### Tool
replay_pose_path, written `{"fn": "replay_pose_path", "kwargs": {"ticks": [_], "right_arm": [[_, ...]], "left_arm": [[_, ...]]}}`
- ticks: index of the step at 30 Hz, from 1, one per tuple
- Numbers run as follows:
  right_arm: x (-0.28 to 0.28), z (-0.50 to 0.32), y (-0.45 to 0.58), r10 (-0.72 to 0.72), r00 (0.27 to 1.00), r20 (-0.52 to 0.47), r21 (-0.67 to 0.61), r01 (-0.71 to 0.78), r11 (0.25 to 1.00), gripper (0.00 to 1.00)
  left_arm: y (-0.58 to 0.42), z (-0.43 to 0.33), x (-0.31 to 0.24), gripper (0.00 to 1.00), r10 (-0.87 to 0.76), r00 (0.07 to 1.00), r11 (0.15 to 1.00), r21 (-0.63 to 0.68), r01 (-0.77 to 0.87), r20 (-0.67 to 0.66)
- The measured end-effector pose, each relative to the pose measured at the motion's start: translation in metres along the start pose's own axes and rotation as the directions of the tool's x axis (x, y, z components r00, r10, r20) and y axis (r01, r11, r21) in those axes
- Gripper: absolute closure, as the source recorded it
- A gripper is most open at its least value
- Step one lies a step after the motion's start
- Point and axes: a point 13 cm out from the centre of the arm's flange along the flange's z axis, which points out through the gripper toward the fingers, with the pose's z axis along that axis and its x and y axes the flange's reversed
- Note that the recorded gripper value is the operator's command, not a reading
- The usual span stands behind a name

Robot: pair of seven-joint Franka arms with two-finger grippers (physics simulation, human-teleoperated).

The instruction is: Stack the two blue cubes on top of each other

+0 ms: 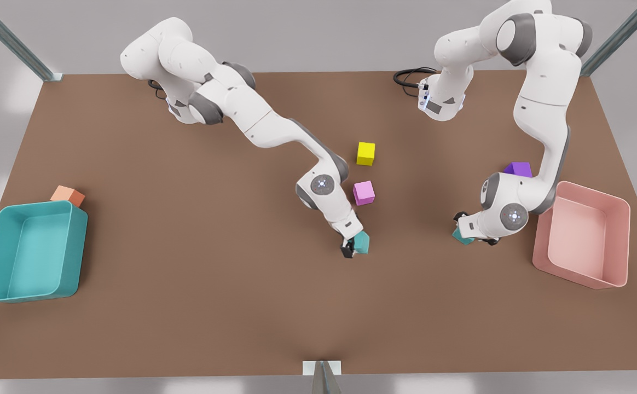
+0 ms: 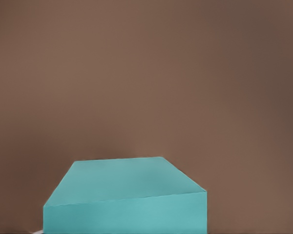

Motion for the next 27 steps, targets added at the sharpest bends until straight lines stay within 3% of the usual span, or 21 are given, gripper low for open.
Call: {"fn": "replay_pose_path", "kwargs": {"ticks": [1, 2, 5, 6, 7, 8, 9, 11, 12, 13, 14, 15, 18, 19, 20, 21, 23, 24, 27], "right_arm": [[0.003, 0.004, 0.001, -0.005, 1.000, -0.003, 0.000, 0.005, 1.000, 0.28], [0.005, 0.006, 0.002, -0.010, 1.000, -0.004, 0.001, 0.010, 1.000, 0.22], [0.006, 0.010, 0.003, -0.016, 1.000, -0.001, 0.006, 0.016, 1.000, 0.23], [0.006, 0.010, 0.002, -0.017, 1.000, 0.000, 0.009, 0.017, 1.000, 0.29], [0.006, 0.010, 0.002, -0.017, 1.000, 0.000, 0.013, 0.017, 1.000, 0.63], [0.006, 0.010, 0.001, -0.016, 1.000, 0.000, 0.018, 0.016, 1.000, 0.79], [0.007, 0.010, 0.000, -0.014, 1.000, 0.001, 0.024, 0.014, 1.000, 0.79], [0.007, 0.011, -0.002, -0.006, 1.000, 0.002, 0.030, 0.006, 1.000, 0.23], [0.007, 0.011, -0.002, -0.001, 1.000, 0.003, 0.032, 0.000, 0.999, 0.23], [0.007, 0.011, -0.002, 0.005, 1.000, 0.005, 0.034, -0.005, 0.999, 0.34], [0.006, 0.011, -0.002, 0.010, 1.000, 0.006, 0.036, -0.010, 0.999, 0.68], [0.006, 0.011, -0.003, 0.016, 1.000, 0.007, 0.037, -0.016, 0.999, 0.79], [-0.005, -0.002, -0.010, 0.034, 0.999, 0.025, 0.045, -0.035, 0.998, 0.79], [-0.013, -0.014, -0.014, 0.040, 0.999, 0.035, 0.050, -0.042, 0.998, 0.71], [-0.018, -0.024, -0.017, 0.046, 0.998, 0.039, 0.050, -0.048, 0.998, 0.11], [-0.022, -0.033, -0.020, 0.052, 0.998, 0.041, 0.050, -0.054, 0.997, 0.00], [-0.021, -0.037, -0.020, 0.061, 0.998, 0.032, 0.045, -0.062, 0.997, 0.00], [-0.018, -0.036, -0.019, 0.064, 0.998, 0.025, 0.043, -0.065, 0.997, 0.03], [-0.013, -0.035, -0.022, 0.078, 0.997, 0.016, 0.039, -0.078, 0.996, 0.50]], "left_arm": [[0.000, 0.002, 0.000, 0.00, 0.002, 1.000, 1.000, 0.002, -0.002, 0.000], [0.000, 0.003, -0.001, 0.00, 0.003, 1.000, 1.000, 0.002, -0.003, 0.001], [0.000, 0.003, -0.001, 0.00, 0.006, 1.000, 1.000, 0.002, -0.006, 0.003], [0.000, 0.003, -0.002, 0.00, 0.007, 1.000, 1.000, 0.001, -0.007, 0.004], [0.000, 0.003, -0.002, 0.00, 0.008, 1.000, 1.000, 0.001, -0.008, 0.005], [0.000, 0.003, -0.002, 0.00, 0.008, 1.000, 1.000, 0.001, -0.008, 0.005], [0.001, 0.003, -0.002, 0.00, 0.009, 1.000, 1.000, 0.000, -0.009, 0.006], [0.001, 0.003, -0.002, 0.00, 0.010, 1.000, 1.000, -0.001, -0.010, 0.007], [0.001, 0.003, -0.002, 0.00, 0.011, 1.000, 1.000, -0.001, -0.011, 0.007], [0.001, 0.002, -0.003, 0.00, 0.012, 1.000, 1.000, -0.002, -0.012, 0.008], [0.001, 0.002, -0.002, 0.00, 0.012, 1.000, 1.000, -0.002, -0.012, 0.008], [0.002, 0.002, -0.003, 0.00, 0.012, 1.000, 1.000, -0.003, -0.012, 0.009], [0.002, 0.001, -0.003, 0.00, 0.014, 1.000, 1.000, -0.003, -0.013, 0.010], [0.002, 0.001, -0.003, 0.00, 0.014, 1.000, 1.000, -0.003, -0.014, 0.010], [0.002, 0.000, -0.003, 0.00, 0.014, 1.000, 1.000, -0.004, -0.014, 0.010], [0.002, 0.000, -0.003, 0.00, 0.015, 1.000, 1.000, -0.005, -0.015, 0.011], [0.002, -0.001, -0.003, 0.00, 0.015, 1.000, 1.000, -0.006, -0.015, 0.011], [0.002, -0.001, -0.003, 0.00, 0.015, 1.000, 1.000, -0.006, -0.015, 0.011], [0.002, -0.001, -0.003, 0.00, 0.016, 1.000, 1.000, -0.006, -0.016, 0.011]]}}
